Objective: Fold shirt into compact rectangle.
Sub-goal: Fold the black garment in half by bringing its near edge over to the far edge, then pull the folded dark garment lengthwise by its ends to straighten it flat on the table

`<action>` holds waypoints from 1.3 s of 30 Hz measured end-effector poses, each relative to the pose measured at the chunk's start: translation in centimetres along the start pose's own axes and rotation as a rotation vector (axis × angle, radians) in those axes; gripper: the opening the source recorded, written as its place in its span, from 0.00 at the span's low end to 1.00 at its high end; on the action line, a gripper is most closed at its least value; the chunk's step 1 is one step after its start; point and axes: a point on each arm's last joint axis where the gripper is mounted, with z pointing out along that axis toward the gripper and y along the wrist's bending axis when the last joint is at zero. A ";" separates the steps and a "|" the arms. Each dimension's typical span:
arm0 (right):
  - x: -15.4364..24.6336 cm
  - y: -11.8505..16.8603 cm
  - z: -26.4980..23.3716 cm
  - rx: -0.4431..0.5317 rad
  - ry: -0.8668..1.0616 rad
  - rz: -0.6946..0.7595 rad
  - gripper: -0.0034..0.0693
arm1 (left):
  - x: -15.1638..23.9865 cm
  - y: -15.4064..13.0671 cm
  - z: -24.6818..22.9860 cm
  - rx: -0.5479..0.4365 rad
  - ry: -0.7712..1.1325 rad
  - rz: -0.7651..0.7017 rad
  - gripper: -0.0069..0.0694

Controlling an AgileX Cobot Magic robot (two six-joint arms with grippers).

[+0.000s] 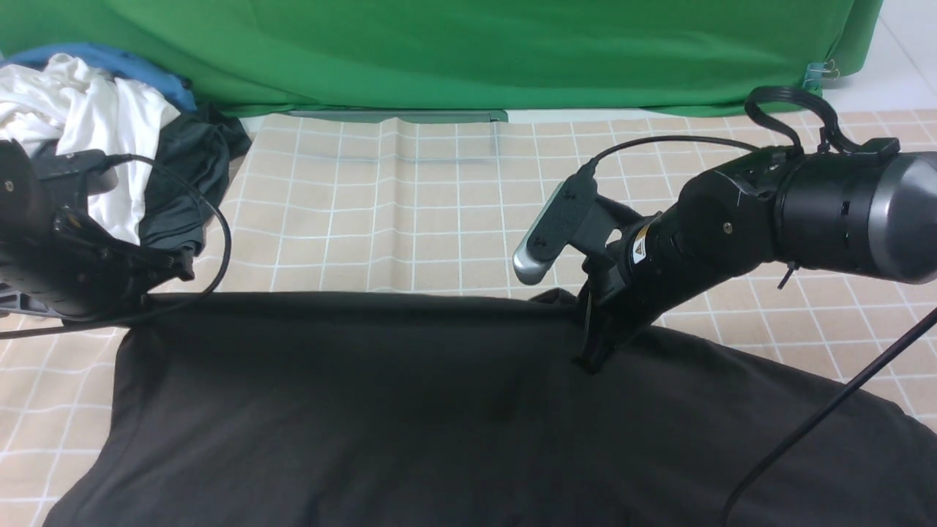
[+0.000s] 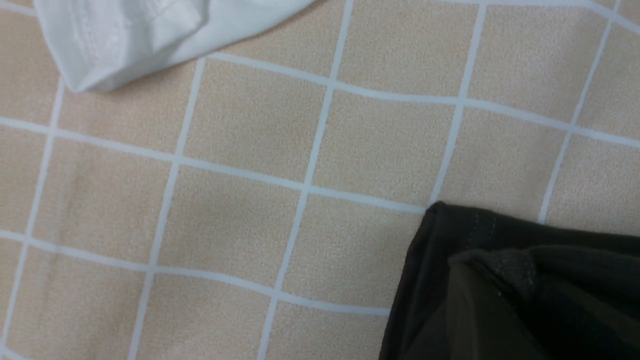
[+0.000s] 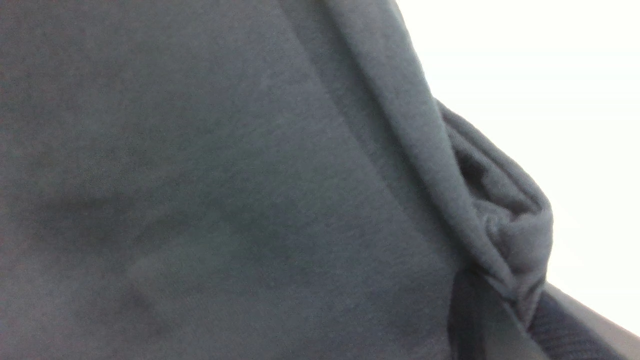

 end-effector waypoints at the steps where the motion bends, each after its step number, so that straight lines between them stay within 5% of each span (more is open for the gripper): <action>1: 0.0 0.0 0.1 0.001 -0.001 0.004 0.16 | 0.0 0.0 0.0 0.001 -0.001 0.000 0.14; 8: -0.2 -0.3 0.8 0.026 -0.038 0.030 0.28 | -0.2 0.0 1.1 0.000 -0.011 0.008 0.15; 12: -0.3 -0.5 0.9 0.040 -0.056 0.029 0.46 | -0.8 0.1 1.0 -0.011 -0.048 0.031 0.26; 16: -0.8 -0.7 -0.3 0.043 -0.054 0.018 0.51 | -2.0 0.0 -0.5 -0.012 -0.091 0.038 0.39; 21: -1.6 -1.4 -5.6 0.052 -0.036 0.097 0.33 | -2.5 -0.5 -4.3 0.017 -0.127 0.075 0.40; 25: 0.0 -2.1 -9.9 0.042 0.057 0.220 0.12 | -1.1 -2.4 -6.7 0.118 -0.134 0.158 0.22; 31: 4.9 -3.5 -11.5 0.028 0.259 0.452 0.10 | 3.7 -6.4 -6.0 0.238 -0.019 0.261 0.11; 39: 11.3 -0.2 -7.9 -0.017 0.442 0.602 0.11 | 10.2 -9.3 -2.7 0.268 0.188 0.401 0.11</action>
